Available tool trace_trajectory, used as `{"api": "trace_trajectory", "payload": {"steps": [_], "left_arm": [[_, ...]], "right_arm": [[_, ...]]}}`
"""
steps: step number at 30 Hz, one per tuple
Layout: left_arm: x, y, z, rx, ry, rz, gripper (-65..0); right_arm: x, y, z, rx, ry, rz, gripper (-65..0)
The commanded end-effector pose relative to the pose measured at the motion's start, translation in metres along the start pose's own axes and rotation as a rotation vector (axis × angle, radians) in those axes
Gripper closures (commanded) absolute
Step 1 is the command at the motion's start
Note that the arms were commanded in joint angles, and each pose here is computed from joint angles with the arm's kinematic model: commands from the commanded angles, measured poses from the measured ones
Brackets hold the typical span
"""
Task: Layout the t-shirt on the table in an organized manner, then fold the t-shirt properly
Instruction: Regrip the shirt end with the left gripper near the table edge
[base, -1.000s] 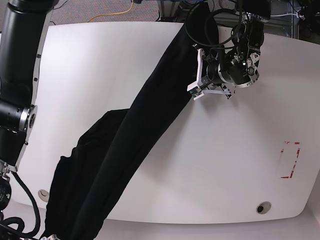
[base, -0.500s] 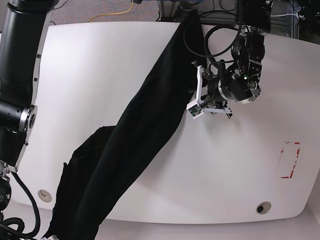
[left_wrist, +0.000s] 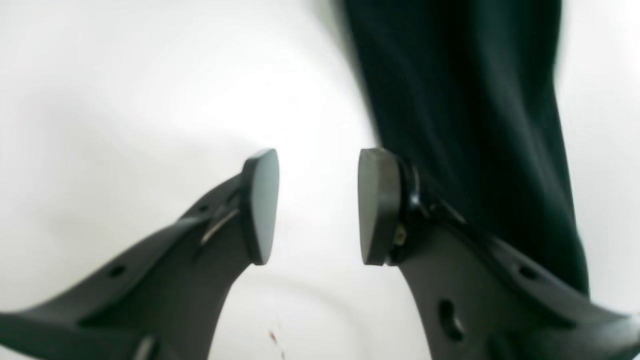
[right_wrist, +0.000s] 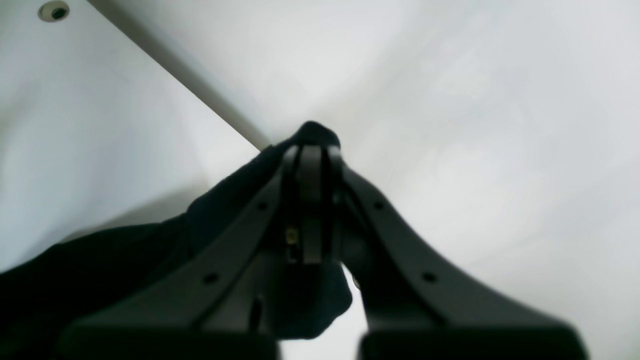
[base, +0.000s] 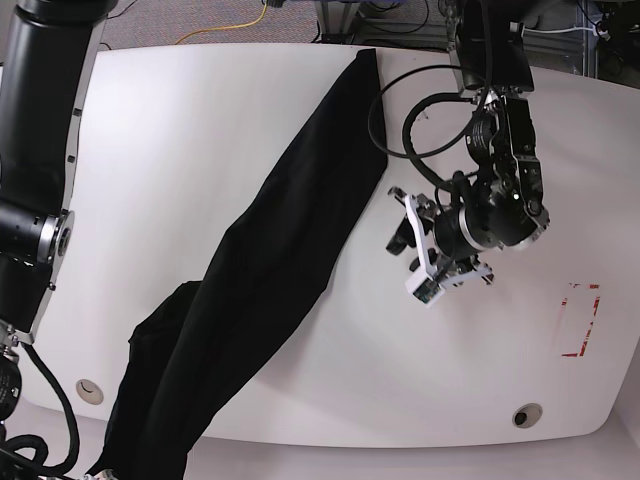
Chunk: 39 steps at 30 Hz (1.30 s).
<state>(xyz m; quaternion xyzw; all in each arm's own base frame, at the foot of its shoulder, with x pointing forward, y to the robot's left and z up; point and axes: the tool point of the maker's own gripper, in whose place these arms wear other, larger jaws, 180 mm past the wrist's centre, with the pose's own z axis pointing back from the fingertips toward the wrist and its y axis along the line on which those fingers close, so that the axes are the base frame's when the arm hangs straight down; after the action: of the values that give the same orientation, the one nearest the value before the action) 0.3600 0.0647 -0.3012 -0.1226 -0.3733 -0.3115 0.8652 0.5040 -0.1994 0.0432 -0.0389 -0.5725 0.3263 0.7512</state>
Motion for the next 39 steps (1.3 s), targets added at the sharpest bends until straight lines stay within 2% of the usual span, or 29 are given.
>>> {"api": "trace_trajectory", "payload": {"steps": [1,7,16,22,27,32,38,39], "left_arm": [[0.020,0.012,-0.007,-0.010,-0.050,0.055,-24.2],[0.031,0.030,-0.044,-0.099,-0.097,0.231,-24.2],[0.053,0.027,-0.095,-0.237,-0.200,0.400,-24.3],[0.049,0.011,-0.121,-0.317,-0.175,0.493,-24.3],[0.045,-0.006,-0.126,-0.356,-0.135,0.496,-24.3],[0.003,-0.025,-0.124,-0.372,0.009,0.458,-24.3],[-0.033,-0.025,-0.097,-0.304,0.112,0.365,-24.3],[-0.042,-0.017,-0.085,-0.265,0.130,0.338,-24.3]], "right_arm": [[0.027,-0.010,0.014,-0.032,-0.080,0.016,0.0],[0.027,-0.010,0.014,-0.031,-0.081,0.016,0.0],[0.031,-0.004,0.010,-0.018,-0.089,0.017,0.0],[0.032,-0.003,0.009,-0.015,-0.091,0.018,0.0],[0.035,0.002,0.006,-0.006,-0.096,0.019,0.0],[0.036,0.003,0.005,-0.003,-0.098,0.019,0.0],[0.037,0.004,0.005,-0.002,-0.100,0.020,0.0],[0.037,0.004,0.005,-0.002,-0.100,0.020,0.0]]}}
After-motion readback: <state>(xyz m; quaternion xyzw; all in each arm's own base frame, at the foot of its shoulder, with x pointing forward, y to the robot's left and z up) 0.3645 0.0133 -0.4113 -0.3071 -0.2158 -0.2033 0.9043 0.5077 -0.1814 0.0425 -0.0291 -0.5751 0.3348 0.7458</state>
